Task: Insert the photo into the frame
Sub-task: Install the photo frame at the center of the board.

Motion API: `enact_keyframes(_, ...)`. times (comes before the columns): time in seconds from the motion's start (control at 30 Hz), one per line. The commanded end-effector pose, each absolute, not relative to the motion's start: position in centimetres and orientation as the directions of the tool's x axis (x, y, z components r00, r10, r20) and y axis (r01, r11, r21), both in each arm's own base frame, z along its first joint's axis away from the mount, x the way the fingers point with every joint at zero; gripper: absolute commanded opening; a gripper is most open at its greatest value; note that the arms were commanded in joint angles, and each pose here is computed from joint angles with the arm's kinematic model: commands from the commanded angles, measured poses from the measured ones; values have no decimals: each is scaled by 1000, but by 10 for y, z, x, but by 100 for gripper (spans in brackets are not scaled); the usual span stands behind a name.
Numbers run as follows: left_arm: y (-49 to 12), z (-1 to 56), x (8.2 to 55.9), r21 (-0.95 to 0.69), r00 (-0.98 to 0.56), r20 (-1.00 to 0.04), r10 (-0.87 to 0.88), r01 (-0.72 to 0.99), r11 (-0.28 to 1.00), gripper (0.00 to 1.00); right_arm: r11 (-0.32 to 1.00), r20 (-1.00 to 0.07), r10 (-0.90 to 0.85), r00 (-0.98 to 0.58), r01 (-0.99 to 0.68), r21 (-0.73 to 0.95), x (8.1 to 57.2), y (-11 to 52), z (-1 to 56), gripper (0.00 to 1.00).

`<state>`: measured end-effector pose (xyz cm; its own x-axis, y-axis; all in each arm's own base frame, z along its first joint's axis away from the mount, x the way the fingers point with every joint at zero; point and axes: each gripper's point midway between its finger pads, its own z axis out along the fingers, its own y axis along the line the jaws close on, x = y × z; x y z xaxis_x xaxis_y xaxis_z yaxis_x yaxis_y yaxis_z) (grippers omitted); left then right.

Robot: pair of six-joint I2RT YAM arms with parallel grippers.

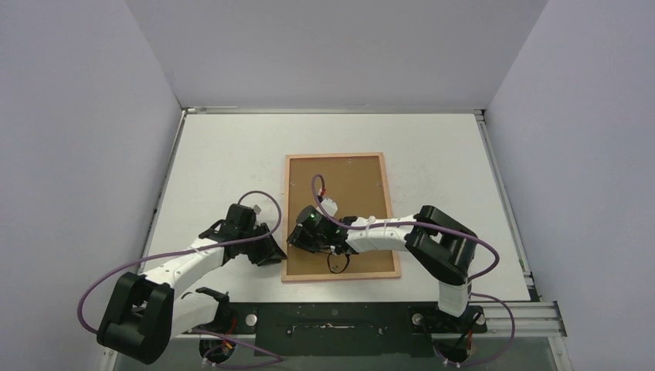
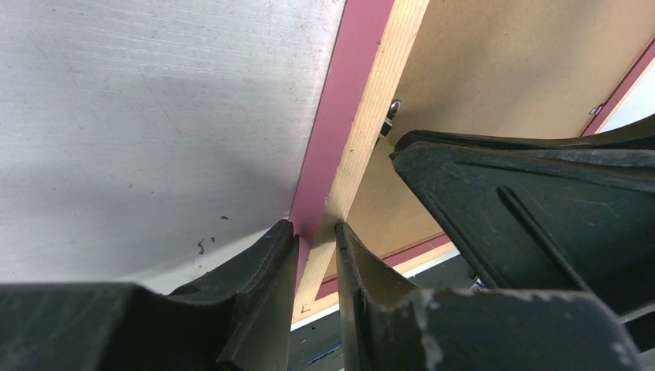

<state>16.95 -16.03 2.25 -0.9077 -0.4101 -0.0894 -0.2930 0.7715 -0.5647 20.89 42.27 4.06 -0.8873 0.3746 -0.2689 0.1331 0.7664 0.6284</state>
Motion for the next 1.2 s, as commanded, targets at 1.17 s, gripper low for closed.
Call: enact_keyframes(1.17,-164,28,176,-555,-929,-121,-351,-230,799,18,750,-297,386,-873,110,653,218,441,24,40)
